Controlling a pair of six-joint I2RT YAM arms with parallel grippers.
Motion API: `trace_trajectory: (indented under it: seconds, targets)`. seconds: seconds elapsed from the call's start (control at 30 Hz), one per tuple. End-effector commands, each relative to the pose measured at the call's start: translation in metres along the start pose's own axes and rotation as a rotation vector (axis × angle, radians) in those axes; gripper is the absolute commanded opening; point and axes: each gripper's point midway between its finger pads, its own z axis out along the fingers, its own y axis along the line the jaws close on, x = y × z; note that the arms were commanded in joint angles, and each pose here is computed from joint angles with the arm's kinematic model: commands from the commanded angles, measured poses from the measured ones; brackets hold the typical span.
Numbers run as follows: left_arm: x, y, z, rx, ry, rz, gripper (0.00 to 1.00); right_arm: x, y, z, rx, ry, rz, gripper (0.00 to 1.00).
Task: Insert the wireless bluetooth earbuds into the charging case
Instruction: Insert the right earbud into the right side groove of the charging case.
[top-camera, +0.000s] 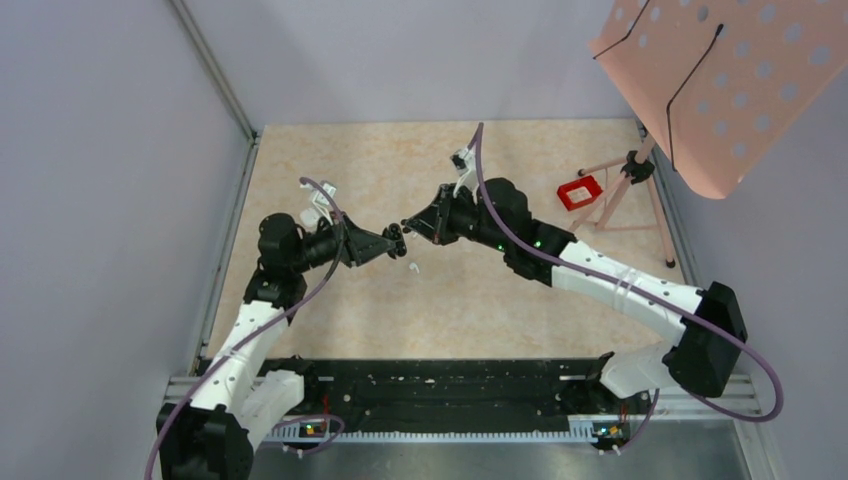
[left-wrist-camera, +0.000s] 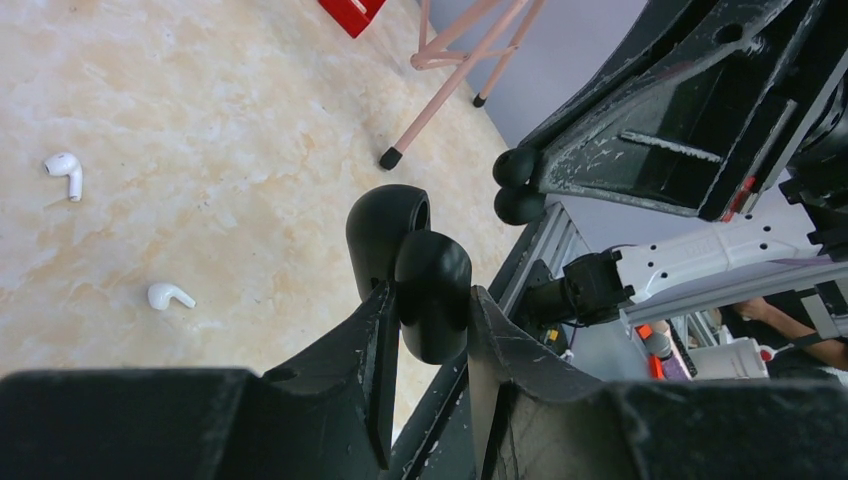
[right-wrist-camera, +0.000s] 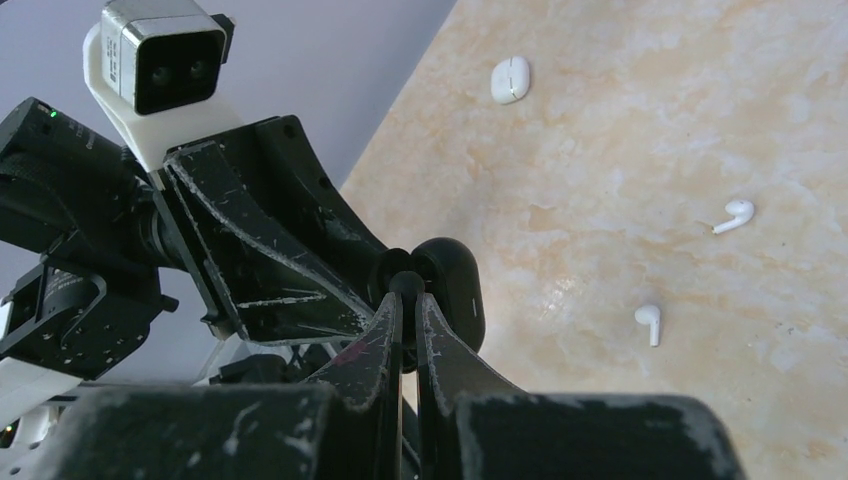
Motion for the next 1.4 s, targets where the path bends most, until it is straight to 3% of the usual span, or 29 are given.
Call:
trace_trajectory:
  seconds: [0.0, 1.17, 1.37]
  targets:
    - [-0.017, -0.012, 0.003, 0.018, -0.026, 0.015, 0.0, -0.02, 0.022, 0.004, -0.036, -0.053, -0.003, 0.0]
    - [-0.017, -0.021, 0.008, 0.062, 0.043, -0.081, 0.0, 0.006, -0.001, 0.035, 0.141, -0.054, -0.099, 0.0]
    - [-0.014, -0.019, 0.009, 0.062, 0.06, -0.096, 0.0, 0.003, 0.005, 0.03, 0.13, -0.046, -0.096, 0.18]
